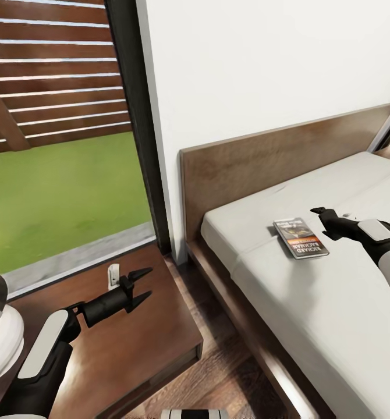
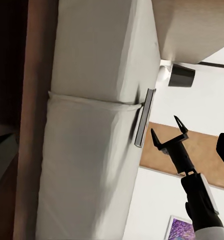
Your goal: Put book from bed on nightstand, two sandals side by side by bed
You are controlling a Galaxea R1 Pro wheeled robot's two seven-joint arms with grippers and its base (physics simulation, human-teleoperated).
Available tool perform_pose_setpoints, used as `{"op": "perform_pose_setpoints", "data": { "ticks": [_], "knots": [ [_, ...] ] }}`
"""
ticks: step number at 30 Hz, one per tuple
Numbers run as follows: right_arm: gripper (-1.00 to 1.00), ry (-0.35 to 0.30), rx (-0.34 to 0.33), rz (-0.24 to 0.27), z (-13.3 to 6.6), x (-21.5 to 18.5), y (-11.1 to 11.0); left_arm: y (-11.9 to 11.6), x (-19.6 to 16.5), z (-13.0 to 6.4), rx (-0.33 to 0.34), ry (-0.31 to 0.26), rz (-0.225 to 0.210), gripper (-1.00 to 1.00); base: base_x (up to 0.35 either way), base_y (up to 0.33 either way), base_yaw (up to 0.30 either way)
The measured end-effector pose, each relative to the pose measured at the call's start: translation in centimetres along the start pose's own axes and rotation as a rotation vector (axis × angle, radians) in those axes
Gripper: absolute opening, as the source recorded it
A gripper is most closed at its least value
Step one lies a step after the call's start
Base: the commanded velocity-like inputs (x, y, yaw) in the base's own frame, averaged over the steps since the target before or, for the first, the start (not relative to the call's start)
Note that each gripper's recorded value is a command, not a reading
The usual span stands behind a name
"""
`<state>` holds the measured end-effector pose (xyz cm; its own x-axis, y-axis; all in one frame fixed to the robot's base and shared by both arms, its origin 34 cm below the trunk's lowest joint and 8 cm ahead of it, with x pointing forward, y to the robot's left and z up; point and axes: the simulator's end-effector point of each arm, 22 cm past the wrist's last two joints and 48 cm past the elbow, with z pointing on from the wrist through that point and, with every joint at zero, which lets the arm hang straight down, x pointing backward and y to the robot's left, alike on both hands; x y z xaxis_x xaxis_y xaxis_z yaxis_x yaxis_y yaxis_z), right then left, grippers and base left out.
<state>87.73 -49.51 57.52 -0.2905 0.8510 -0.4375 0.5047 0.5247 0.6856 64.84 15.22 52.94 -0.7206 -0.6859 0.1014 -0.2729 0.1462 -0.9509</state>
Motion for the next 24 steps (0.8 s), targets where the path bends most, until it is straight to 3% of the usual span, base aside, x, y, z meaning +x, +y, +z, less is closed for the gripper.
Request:
{"op": "perform_pose_setpoints", "data": {
  "ticks": [9,24],
  "knots": [
    [1.00,0.007,0.009,-0.003,0.6,0.4,-0.6,0.8,0.0,0.2,-0.011,0.002,-0.011,1.00,0.000,0.000,0.000],
    [1.00,-0.002,-0.013,-0.032,1.2,-0.2,0.6,2.2,-0.1,0.4,-0.030,0.007,-0.027,1.00,0.000,0.000,0.000]
  ]
}}
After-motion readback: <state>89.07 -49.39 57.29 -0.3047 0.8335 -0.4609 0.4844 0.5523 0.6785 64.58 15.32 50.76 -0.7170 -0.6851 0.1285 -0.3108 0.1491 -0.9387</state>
